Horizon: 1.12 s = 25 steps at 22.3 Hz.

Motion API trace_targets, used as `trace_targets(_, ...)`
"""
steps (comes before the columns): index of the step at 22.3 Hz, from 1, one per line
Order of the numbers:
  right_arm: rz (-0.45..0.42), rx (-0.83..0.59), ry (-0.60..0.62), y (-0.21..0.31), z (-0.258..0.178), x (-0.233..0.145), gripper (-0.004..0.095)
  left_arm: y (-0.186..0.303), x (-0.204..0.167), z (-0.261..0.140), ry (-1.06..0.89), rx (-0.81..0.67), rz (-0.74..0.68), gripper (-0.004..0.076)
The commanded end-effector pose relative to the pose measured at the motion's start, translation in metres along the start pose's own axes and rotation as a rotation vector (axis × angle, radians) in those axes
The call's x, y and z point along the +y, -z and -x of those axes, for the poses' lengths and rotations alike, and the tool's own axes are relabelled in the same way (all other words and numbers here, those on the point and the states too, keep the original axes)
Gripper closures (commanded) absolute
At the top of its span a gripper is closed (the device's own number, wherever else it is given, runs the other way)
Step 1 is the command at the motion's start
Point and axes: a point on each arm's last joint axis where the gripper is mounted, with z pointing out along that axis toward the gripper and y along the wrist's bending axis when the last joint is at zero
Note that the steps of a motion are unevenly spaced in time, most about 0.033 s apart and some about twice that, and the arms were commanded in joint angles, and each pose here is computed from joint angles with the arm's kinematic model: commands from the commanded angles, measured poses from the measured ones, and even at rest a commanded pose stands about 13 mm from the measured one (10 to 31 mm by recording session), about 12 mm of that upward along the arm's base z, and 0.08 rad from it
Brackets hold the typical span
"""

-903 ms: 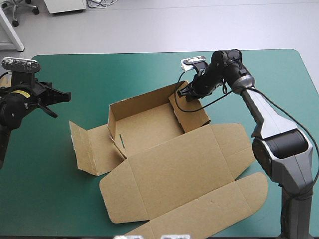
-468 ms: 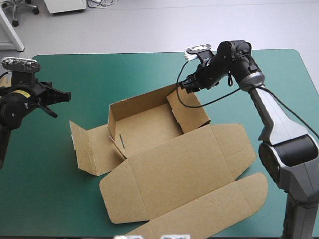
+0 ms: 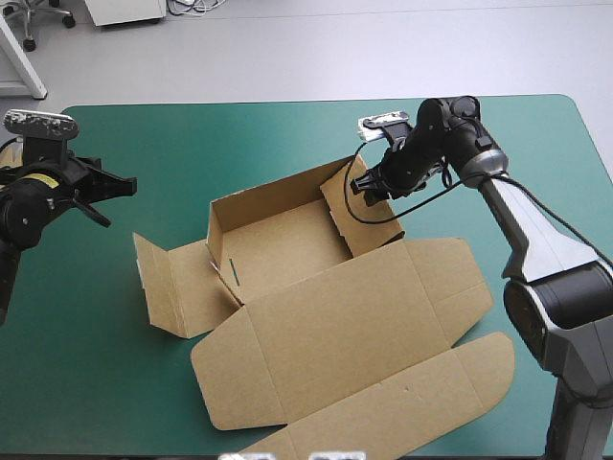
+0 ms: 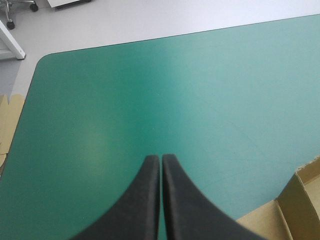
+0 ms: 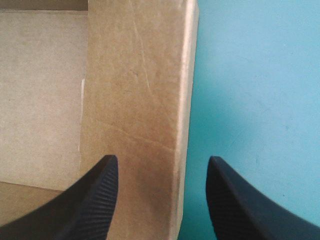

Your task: Fold the box

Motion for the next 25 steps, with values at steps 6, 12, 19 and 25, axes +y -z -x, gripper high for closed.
trace_targets(6,0.013,-0.058,0.008,0.028,-0.002,0.011,0.0403,0.015,0.002,0.017,0.012,-0.124,0.018,0.0720)
trace_targets(12,0.010,-0.035,0.005,0.017,-0.001,0.008,0.0403,0.015,0.002,0.017,0.024,-0.126,0.011,0.0720)
trace_targets(19,0.013,0.010,-0.009,-0.004,0.000,0.003,0.0403,0.015,0.001,0.017,0.024,-0.119,0.008,0.0720)
trace_targets(25,0.031,0.035,-0.017,-0.017,0.001,0.002,0.0402,0.015,0.001,0.016,0.024,-0.115,0.007,0.0720)
